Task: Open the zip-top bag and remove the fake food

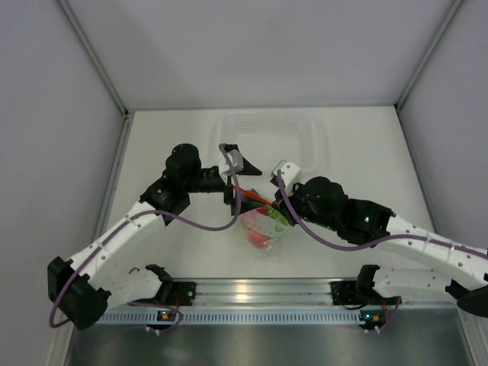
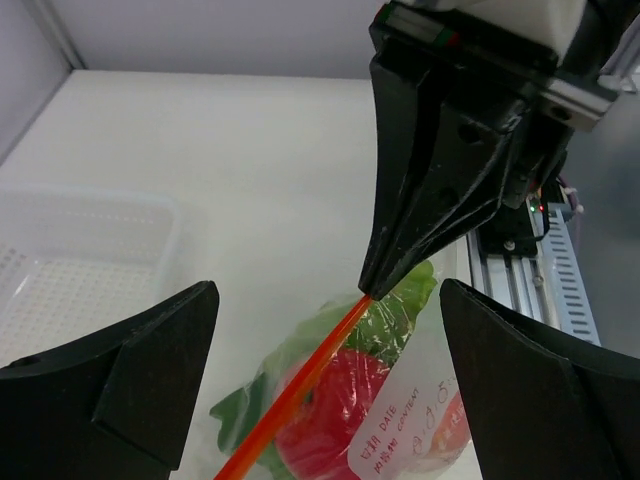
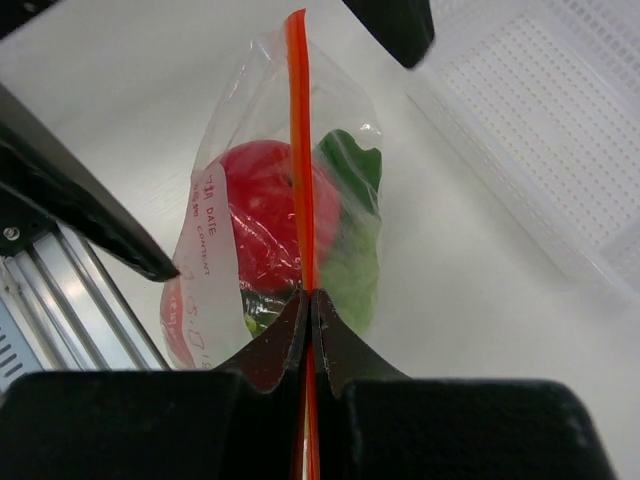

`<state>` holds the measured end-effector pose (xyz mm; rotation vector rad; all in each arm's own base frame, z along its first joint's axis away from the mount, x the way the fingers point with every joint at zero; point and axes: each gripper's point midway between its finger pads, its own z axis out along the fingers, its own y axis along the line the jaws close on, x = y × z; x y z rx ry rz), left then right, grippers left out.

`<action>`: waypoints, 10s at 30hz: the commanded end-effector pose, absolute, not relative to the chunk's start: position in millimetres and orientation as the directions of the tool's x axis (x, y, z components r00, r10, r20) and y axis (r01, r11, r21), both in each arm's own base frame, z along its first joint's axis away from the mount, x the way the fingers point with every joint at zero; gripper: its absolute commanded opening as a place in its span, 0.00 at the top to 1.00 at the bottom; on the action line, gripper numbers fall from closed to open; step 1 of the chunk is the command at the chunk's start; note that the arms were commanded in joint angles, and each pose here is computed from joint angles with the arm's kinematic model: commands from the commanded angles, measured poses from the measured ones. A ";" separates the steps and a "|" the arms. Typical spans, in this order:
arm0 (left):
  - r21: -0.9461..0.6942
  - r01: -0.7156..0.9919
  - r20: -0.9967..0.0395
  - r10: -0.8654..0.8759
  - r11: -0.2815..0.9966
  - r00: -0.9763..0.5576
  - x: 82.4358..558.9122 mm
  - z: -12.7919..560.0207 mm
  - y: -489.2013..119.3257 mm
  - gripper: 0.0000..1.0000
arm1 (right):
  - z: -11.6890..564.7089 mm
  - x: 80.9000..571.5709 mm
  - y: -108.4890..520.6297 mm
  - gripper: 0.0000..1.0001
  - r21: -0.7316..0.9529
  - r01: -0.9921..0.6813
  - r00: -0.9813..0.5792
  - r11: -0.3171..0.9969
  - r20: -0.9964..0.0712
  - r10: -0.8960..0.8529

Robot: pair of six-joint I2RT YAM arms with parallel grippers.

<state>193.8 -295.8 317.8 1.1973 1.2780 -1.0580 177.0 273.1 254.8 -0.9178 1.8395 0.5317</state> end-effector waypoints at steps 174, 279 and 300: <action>-0.033 0.999 -0.992 0.125 -0.014 -0.031 177.3 303.2 -338.7 0.95 | 345.8 147.1 217.4 1.00 0.064 -0.790 -0.036 0.609 -0.998 0.059; -0.075 0.972 -0.993 0.102 -0.222 -0.053 146.2 299.1 -375.8 1.00 | 332.4 156.8 209.1 1.00 -0.026 -0.757 -0.036 0.653 -0.996 -0.082; -0.210 0.974 -0.949 0.223 0.088 -0.225 197.4 212.9 -338.9 1.00 | 343.9 158.2 160.1 1.00 -0.028 -0.653 -0.023 0.757 -0.998 -0.057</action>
